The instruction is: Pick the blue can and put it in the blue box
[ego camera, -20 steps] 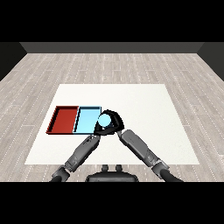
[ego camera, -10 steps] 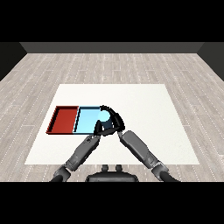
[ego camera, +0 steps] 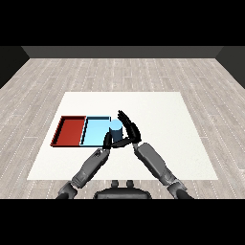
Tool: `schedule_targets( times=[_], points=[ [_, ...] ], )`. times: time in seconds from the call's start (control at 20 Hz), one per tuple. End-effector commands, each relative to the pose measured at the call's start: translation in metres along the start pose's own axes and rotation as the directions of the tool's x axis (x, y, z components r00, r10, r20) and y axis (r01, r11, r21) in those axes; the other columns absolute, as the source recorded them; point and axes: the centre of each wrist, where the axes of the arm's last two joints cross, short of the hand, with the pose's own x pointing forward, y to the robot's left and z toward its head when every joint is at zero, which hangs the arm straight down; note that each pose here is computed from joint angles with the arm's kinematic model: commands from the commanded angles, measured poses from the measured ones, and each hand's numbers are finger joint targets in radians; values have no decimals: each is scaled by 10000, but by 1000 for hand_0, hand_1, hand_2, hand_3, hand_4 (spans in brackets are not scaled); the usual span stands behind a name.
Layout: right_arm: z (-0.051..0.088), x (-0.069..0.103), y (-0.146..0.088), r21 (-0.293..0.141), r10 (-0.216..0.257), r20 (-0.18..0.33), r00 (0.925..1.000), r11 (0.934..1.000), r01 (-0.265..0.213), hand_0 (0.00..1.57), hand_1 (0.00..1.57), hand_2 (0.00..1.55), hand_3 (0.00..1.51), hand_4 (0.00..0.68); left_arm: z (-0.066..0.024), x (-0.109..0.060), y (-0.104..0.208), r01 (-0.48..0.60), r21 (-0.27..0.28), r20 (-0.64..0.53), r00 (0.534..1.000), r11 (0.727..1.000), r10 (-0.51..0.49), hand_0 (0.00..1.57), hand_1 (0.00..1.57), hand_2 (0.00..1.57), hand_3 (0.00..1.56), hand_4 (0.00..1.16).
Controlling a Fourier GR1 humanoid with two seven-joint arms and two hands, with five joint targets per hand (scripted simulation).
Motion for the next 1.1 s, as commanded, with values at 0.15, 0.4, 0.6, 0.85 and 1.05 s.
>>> schedule_targets(
  times=[0.15, 0.4, 0.6, 0.85, 1.05],
  points=[
    [195, 351, -349, -92, -13, 124, 9999, 10000, 14, 0, 0, 0, 0, 0, 28, -32, 5, 182, 358, 100, 9998, 9992, -186, 1571, 1571, 1571, 1503, 1128],
    [422, 484, -516, -1062, 53, 828, 9966, 9943, 35, 0, 0, 0, 0, 0, -159, 23, 321, 604, 459, -152, 9981, 9971, -597, 1571, 1571, 1571, 1494, 1126],
    [674, 596, -716, -1683, -380, 1441, 9888, 9838, 623, 0, 0, 0, 0, 0, -62, -171, 341, 850, 435, -345, 9959, 9954, -835, 1571, 1571, 1569, 1487, 1127],
    [1004, 793, -1096, -2551, 416, 1637, 9856, 9669, 16, 0, 0, 0, 0, 0, -264, -40, 665, 1524, 1135, -777, 9865, 9818, -1442, 1571, 1571, 1571, 1506, 1133],
    [1027, 712, -1213, -2944, 438, 1507, 9876, 9557, 25, 0, 0, 0, 0, 0, -365, 35, 1339, 2360, 1920, -1432, 9670, 9526, -2107, 1571, 1571, 1571, 1493, 1134]
  ],
)
